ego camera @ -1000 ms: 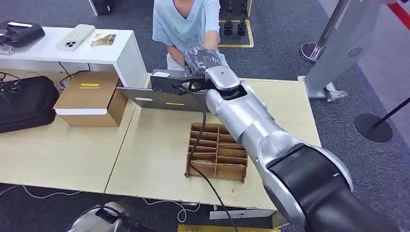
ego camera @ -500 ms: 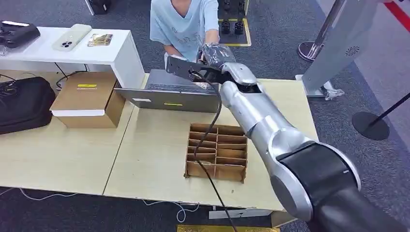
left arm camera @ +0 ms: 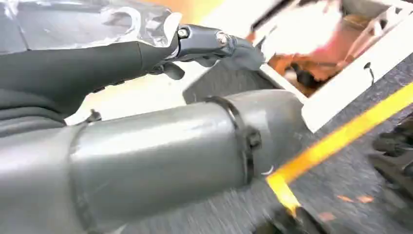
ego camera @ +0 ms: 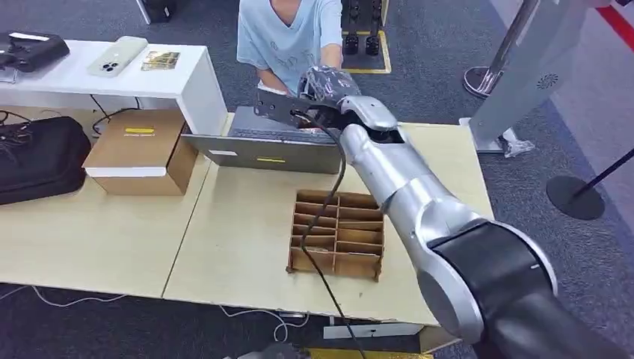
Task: Pass the card to the sensor for recognition and then transmit it.
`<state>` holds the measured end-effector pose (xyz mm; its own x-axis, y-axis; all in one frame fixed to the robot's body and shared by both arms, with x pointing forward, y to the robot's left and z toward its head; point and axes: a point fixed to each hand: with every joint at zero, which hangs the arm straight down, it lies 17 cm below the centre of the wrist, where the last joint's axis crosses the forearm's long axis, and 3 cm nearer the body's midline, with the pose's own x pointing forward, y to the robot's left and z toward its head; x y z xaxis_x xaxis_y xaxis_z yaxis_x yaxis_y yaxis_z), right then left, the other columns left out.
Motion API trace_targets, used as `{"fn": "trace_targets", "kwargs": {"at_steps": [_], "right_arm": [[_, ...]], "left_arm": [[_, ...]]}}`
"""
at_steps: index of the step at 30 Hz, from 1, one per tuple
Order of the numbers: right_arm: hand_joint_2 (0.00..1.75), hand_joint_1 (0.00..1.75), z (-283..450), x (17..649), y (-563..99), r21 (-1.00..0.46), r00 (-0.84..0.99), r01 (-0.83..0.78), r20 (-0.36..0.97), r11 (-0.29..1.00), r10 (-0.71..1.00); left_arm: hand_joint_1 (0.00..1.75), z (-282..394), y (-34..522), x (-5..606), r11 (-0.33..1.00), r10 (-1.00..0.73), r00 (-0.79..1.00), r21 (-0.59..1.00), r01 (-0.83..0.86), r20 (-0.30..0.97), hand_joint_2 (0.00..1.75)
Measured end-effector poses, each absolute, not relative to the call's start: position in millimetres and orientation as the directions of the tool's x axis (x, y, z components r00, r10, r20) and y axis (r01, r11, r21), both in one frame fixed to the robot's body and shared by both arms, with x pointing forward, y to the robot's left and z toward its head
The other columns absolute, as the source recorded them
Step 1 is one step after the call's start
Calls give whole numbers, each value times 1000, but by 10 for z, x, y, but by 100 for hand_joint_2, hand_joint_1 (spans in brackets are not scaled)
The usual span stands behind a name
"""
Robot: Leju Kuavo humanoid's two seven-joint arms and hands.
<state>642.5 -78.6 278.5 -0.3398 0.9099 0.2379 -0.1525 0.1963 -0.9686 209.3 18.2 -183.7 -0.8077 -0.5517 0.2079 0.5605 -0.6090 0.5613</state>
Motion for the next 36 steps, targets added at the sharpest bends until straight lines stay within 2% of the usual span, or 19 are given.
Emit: {"fn": "trace_targets", "kwargs": {"at_steps": [8,16,28,36], "right_arm": [[175,175,2776,6489,-1001,-971,-312,-143,228,191,922],[175,175,2776,6493,-1016,-971,-312,-142,227,191,923],[175,175,2776,6468,-931,-972,-327,-145,223,185,918],[175,175,2783,6433,-816,-971,-344,-150,230,189,910]], "left_arm": [[0,-1842,167,1937,-705,-414,-886,542,457,208,0],[0,-1841,205,2014,-762,-358,-924,529,373,136,0],[0,-1842,290,2230,-773,-440,-898,501,388,17,0],[0,-1792,261,2366,-665,-621,-784,523,533,10,0]]}}
